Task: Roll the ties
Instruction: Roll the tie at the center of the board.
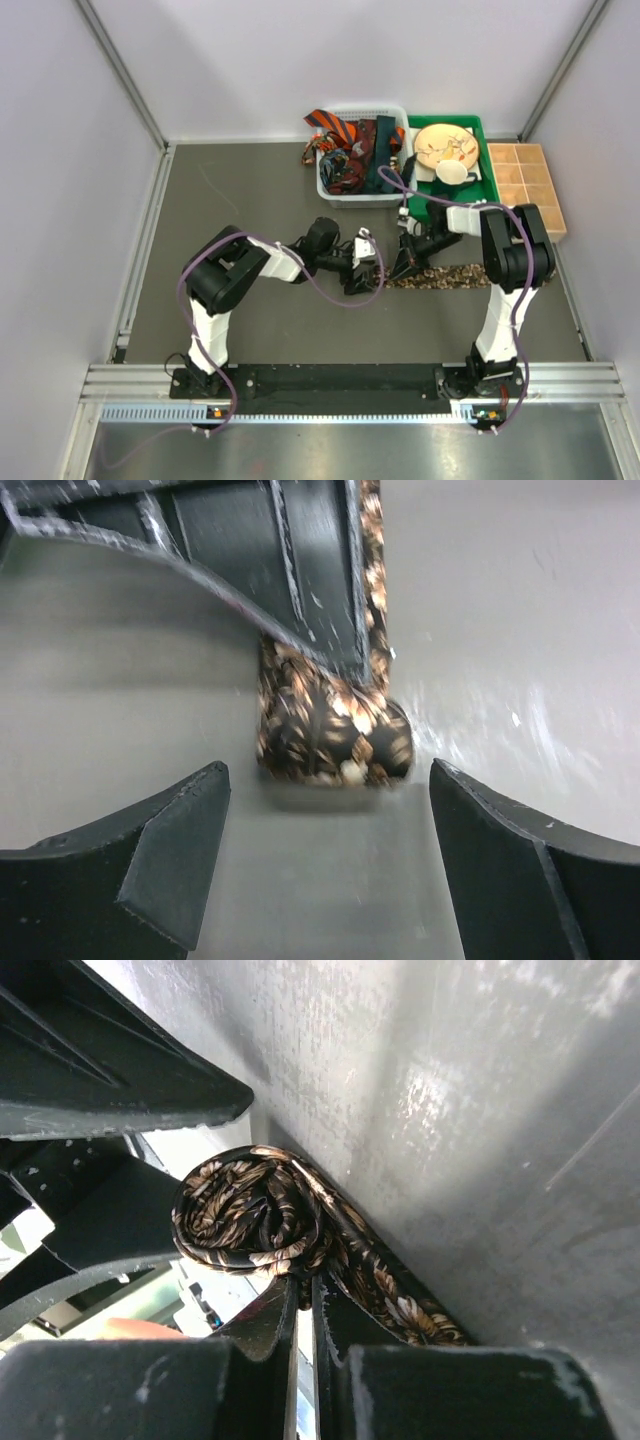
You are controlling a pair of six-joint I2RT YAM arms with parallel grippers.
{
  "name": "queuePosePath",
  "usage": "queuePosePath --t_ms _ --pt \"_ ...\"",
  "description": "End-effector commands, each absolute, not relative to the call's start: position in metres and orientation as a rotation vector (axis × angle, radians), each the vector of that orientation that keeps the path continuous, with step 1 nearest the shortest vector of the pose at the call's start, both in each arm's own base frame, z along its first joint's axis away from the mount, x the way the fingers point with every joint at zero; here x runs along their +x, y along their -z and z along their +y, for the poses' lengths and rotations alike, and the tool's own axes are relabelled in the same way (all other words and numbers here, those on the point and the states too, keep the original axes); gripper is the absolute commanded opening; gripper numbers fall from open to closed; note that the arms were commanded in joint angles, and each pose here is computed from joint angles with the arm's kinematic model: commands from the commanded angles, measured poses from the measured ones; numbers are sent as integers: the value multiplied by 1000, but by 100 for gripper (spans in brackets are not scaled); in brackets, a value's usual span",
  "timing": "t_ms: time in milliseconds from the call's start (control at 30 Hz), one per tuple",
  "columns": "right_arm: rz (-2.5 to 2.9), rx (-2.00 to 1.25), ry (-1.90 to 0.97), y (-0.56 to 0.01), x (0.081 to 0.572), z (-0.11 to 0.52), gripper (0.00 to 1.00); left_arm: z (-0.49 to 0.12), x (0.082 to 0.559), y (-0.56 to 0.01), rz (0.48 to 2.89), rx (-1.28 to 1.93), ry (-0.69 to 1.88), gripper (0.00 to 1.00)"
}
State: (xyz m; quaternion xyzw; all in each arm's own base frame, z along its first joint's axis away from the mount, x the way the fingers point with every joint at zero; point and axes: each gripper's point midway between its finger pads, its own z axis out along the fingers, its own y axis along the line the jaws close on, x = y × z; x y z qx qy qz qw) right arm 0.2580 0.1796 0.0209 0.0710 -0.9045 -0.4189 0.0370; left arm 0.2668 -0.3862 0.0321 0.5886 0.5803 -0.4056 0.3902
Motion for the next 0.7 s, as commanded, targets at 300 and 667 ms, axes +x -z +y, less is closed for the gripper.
queuePosePath --t_ms 300,667 --pt "-2761 215 1205 0 259 167 0 -420 269 -33 1386 1485 1048 69" --pt "-2706 273 1432 -40 262 183 5 -397 261 -4 1527 1630 956 32"
